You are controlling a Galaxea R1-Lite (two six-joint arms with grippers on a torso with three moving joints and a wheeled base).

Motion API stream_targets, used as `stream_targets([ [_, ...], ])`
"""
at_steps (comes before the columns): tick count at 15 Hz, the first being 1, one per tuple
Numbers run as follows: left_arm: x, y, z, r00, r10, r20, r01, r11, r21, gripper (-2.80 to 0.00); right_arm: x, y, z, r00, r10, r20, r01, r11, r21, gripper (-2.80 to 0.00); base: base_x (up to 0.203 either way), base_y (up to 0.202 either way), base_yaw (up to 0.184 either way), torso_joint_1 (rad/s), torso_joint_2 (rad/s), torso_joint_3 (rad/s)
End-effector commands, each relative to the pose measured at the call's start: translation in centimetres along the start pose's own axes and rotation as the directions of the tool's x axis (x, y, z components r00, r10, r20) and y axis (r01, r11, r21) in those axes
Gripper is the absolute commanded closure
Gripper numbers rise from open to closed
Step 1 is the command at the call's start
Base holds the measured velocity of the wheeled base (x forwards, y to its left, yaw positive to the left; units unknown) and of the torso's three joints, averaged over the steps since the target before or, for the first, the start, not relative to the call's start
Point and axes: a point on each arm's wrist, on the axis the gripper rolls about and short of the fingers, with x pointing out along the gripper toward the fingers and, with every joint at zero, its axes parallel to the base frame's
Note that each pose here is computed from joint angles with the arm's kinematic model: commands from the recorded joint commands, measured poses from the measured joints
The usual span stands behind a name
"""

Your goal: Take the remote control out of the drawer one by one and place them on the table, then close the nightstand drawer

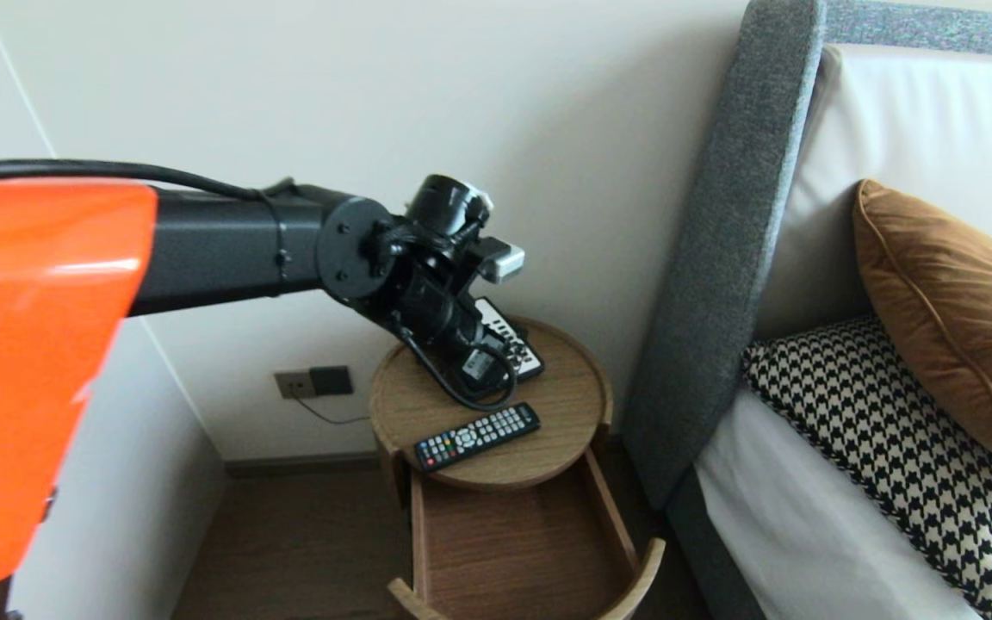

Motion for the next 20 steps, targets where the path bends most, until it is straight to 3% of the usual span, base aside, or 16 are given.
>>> stream_targets([
  [1,-8.4,-0.4,-0.6,0.999,-0.001,0.038,0.003,0.998,-0.064,0.0,0.0,0.0,0.0,1.0,0.0,0.005,0.0,1.0,0.0,0.0,0.0,0.0,0.0,0.0,0.0,0.0],
  [4,-12.5,-2.2,-5.0,0.998,-0.028,-0.057,0.022,0.995,-0.096,0.0,0.0,0.0,0.0,1.0,0.0,0.005,0.0,1.0,0.0,0.0,0.0,0.0,0.0,0.0,0.0,0.0],
  [7,-14.1,-4.3,-10.0,0.984,-0.045,-0.172,0.031,0.996,-0.084,0.0,0.0,0.0,0.0,1.0,0.0,0.005,0.0,1.0,0.0,0.0,0.0,0.0,0.0,0.0,0.0,0.0],
  [9,-14.0,-5.7,-13.6,0.96,-0.066,-0.273,0.054,0.997,-0.054,0.0,0.0,0.0,0.0,1.0,-0.001,0.004,0.001,1.0,0.0,0.0,0.0,0.0,0.0,0.0,0.0,0.0],
  [12,-13.0,-7.4,-17.2,0.925,-0.085,-0.371,0.083,0.996,-0.02,0.0,0.0,0.0,0.0,1.0,0.0,0.005,0.0,1.0,0.0,0.0,0.0,0.0,0.0,0.0,0.0,0.0],
  [16,-9.9,-8.0,-18.9,0.917,-0.042,-0.397,0.048,0.999,0.006,0.0,0.0,0.0,0.0,1.0,0.0,0.005,0.0,1.0,0.0,0.0,0.0,0.0,0.0,0.0,0.0,0.0],
  [20,-7.2,-8.5,-20.1,0.928,-0.032,-0.37,0.036,0.999,0.002,0.0,0.0,0.0,0.0,1.0,0.0,0.005,0.0,1.0,0.0,0.0,0.0,0.0,0.0,0.0,0.0,0.0],
])
